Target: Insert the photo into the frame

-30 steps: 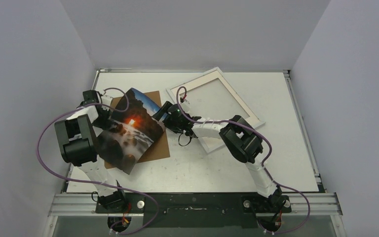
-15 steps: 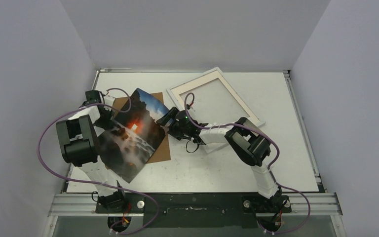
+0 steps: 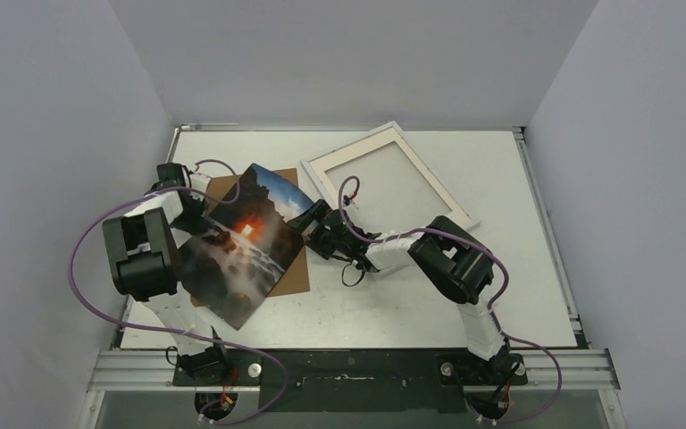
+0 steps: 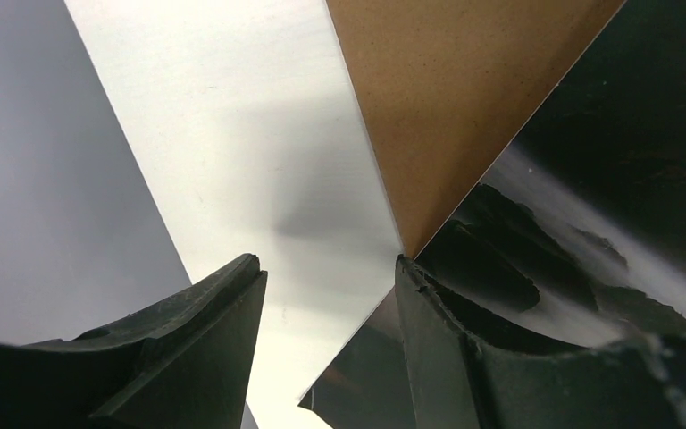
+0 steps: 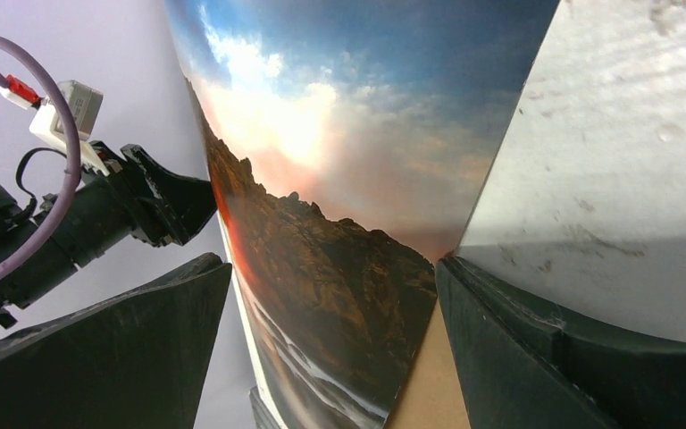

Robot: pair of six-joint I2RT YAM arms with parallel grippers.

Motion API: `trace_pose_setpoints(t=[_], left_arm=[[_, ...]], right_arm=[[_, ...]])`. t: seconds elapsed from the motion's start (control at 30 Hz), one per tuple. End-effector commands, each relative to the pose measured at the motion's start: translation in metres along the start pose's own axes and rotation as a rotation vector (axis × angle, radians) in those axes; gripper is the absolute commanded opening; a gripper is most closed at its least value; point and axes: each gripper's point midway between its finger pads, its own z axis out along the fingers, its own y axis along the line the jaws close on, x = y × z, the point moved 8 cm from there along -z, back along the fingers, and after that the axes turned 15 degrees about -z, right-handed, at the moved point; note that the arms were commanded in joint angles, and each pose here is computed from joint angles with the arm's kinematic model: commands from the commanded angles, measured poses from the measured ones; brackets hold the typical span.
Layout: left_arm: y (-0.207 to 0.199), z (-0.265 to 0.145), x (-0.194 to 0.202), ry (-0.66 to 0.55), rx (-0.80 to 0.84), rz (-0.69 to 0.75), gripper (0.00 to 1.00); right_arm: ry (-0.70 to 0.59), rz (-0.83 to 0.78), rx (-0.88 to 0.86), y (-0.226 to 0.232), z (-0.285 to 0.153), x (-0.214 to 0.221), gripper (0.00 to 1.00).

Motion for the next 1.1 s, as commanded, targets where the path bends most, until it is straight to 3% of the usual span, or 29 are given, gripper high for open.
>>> trace_pose_setpoints(t=[0.0,0.57,1.07], left_arm=[[-0.037,0.003,0.032,0.144,0.175,0.035,0.54],[-0.063,-0.004,0.035,0.143,0.215,0.106,0.52],[-0.083,-0.006,0.028,0.13,0.235,0.144,0.52]], right_arm=[[-0.054,-0.036,0.068,-0.012,-0.013,0.019,0.9],[-0.116,0.033,0.059,-0.022,-0.019,0.026,0.9],[-0.102,0.053,-0.123,-0.009,-0.01,0.032,0.9]])
